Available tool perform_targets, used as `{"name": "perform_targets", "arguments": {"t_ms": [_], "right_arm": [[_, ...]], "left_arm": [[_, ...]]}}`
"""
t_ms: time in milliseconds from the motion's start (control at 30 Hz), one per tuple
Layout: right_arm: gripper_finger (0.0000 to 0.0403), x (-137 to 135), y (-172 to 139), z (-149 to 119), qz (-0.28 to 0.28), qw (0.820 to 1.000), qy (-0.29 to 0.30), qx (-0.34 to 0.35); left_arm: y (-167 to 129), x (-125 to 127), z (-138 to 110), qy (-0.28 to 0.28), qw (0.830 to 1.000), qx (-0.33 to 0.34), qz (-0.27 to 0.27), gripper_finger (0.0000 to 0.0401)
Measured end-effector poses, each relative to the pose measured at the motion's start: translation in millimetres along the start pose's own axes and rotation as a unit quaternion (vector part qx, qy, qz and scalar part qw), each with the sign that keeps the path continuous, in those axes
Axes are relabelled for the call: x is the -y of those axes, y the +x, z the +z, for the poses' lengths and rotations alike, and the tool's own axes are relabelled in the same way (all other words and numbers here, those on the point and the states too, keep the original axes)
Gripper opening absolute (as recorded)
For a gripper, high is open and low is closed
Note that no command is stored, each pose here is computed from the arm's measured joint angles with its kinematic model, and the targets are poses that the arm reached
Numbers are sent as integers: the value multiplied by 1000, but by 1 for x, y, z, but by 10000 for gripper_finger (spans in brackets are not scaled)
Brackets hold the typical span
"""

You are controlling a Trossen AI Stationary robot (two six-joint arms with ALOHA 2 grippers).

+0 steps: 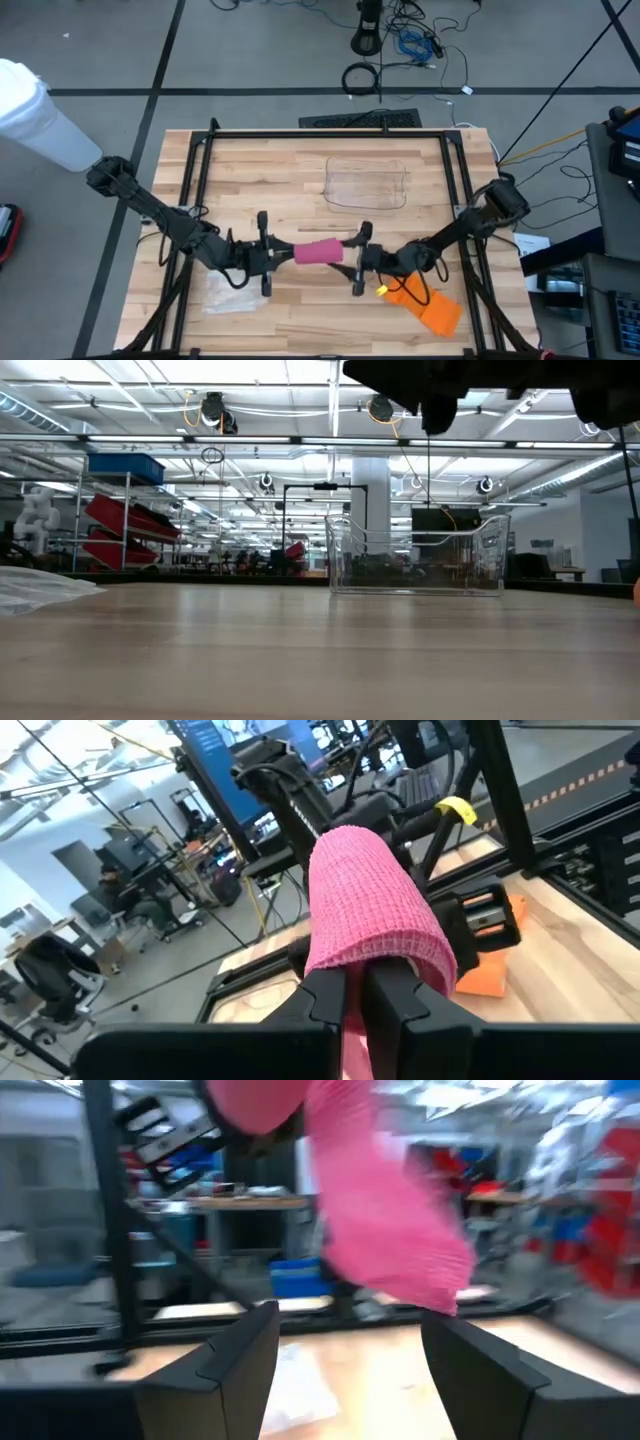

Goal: Roll bandage
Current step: Roll the pink bandage

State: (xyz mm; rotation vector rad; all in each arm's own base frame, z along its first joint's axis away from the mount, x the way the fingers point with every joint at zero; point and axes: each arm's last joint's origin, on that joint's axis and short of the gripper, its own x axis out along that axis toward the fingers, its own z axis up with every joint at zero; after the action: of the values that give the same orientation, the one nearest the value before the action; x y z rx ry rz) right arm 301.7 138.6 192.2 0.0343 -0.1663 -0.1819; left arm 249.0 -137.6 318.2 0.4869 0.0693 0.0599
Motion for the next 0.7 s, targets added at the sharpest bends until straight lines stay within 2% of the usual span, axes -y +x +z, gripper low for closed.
{"name": "perform_targets", "arguments": {"t_ms": [167, 533, 600, 633, 700], "right_arm": [[225, 0, 3, 7, -33, 998, -61, 10], [217, -10, 14, 19, -10, 996, -82, 18], [188, -12, 20, 19, 9, 996, -92, 5], [160, -12, 24, 19, 17, 995, -97, -3], [81, -14, 31, 20, 25, 993, -112, -24]], "left_arm": [[0, 0, -1, 2, 1000, -2, -3, 18], [0, 0, -1, -7, 1000, -5, -6, 18], [0, 0, -1, -8, 1000, -5, -6, 18], [0, 0, -1, -8, 1000, -5, -5, 18], [0, 0, -1, -8, 1000, -5, -6, 18]]}}
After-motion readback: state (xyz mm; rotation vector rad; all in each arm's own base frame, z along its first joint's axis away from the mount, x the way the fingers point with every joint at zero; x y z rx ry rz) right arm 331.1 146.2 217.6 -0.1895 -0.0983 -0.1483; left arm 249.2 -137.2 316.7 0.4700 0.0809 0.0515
